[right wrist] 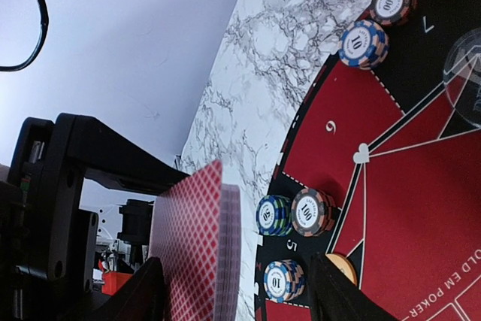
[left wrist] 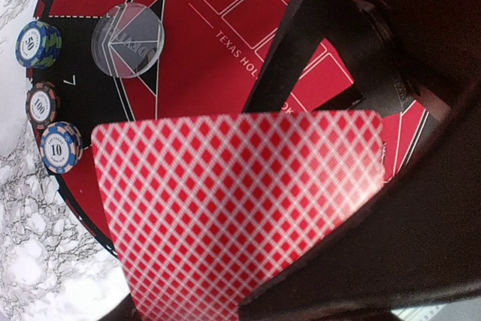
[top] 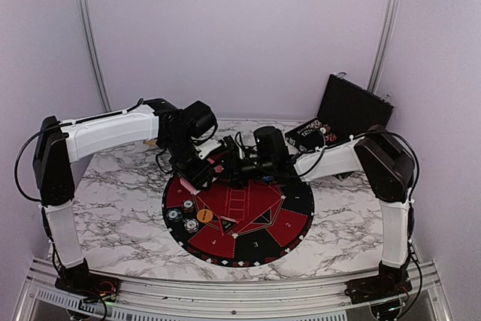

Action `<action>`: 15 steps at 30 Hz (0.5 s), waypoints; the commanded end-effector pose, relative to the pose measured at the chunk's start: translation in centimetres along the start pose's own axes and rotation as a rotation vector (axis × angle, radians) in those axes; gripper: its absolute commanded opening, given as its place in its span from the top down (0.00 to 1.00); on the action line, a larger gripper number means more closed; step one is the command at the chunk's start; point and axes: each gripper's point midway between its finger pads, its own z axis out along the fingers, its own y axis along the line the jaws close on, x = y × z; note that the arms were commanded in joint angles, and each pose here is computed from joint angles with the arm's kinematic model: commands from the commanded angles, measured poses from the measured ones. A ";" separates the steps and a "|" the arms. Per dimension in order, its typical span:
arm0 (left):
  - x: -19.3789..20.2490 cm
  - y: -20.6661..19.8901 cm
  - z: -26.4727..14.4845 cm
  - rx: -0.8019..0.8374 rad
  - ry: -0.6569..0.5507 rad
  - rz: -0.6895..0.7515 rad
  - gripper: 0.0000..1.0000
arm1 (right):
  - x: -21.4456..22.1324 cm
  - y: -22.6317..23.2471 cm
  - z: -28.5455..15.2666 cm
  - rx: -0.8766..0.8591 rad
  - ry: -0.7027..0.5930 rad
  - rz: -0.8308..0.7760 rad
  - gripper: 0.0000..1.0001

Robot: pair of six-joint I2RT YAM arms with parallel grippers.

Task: Distribute texas hold em gaming equipment
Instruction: Pick up the poker card from the face-down deck piles.

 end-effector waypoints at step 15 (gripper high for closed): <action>-1.0 0.4 -2.0 -0.005 -0.065 0.007 0.67 | -1.1 -0.7 -1.2 0.059 -0.042 -0.006 0.38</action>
